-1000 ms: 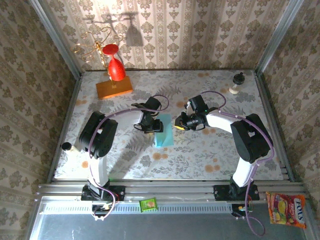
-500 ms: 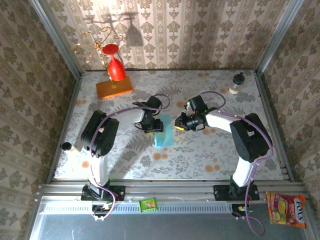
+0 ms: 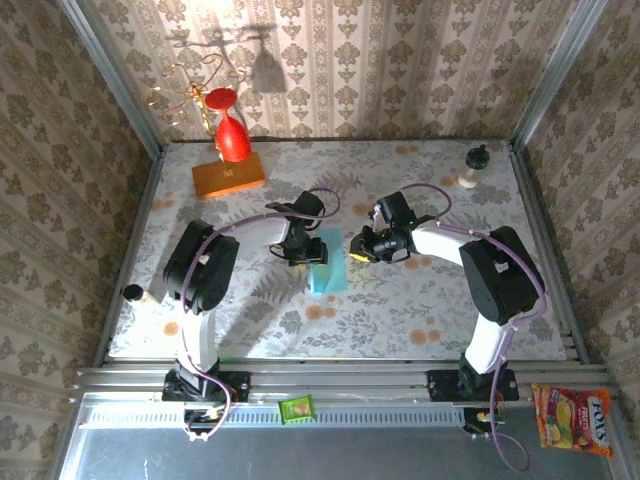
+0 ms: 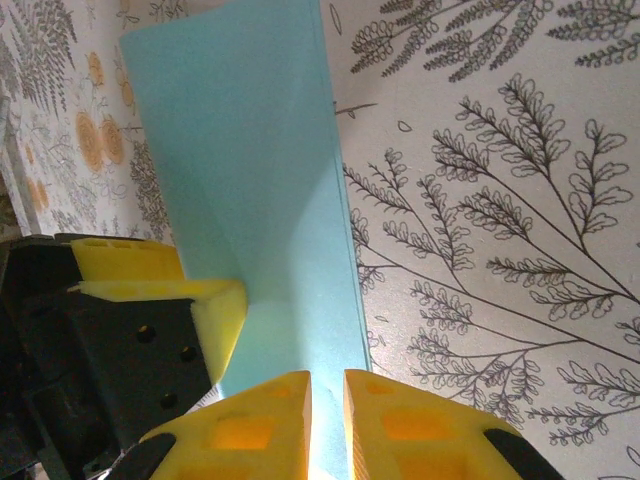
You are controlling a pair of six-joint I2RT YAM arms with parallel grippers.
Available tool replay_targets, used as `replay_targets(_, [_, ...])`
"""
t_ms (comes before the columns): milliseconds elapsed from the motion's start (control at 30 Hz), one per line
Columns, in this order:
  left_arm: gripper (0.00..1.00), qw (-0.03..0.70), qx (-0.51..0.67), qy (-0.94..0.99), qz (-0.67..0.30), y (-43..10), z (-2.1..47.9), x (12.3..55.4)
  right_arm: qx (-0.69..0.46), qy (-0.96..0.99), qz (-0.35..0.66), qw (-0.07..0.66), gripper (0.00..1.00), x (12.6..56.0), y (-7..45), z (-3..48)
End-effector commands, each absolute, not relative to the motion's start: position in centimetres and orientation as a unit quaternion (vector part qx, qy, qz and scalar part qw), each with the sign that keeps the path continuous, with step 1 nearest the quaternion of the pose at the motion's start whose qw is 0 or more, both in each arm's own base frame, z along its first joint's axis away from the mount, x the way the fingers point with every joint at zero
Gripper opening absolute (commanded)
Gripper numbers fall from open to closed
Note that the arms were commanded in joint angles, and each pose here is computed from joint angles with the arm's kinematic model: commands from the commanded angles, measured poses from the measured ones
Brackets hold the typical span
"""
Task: Fold a paper plane with a square sheet of paper (pick it up from the middle)
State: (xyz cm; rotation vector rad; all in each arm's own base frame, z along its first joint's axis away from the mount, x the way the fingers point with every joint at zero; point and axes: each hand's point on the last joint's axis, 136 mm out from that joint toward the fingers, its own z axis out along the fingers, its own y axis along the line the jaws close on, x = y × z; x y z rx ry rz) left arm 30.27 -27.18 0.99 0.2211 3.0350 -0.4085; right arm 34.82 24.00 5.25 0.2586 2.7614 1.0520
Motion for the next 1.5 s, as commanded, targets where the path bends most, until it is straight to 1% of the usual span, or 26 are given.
replay_targets(0, [0.49, -0.039, 0.097, 0.989, -0.109, -26.8, -6.5, 26.7, 0.097, 0.929, 0.349, 0.075, 0.18, 34.5, 23.7, 4.2])
replay_targets(567, [0.50, -0.045, 0.097, 0.989, -0.104, -26.8, -7.5, 26.7, 0.097, 0.928, 0.353, 0.073, 0.19, 34.5, 23.9, 4.1])
replay_targets(900, [0.50, -0.048, 0.088, 0.990, -0.099, -26.5, -7.9, 26.7, 0.087, 0.920, 0.377, 0.061, 0.18, 34.3, 25.1, 3.9])
replay_targets(1467, [0.51, -0.055, 0.082, 0.990, -0.102, -26.1, -8.2, 26.5, 0.058, 0.920, 0.386, 0.037, 0.11, 34.5, 27.7, 2.8])
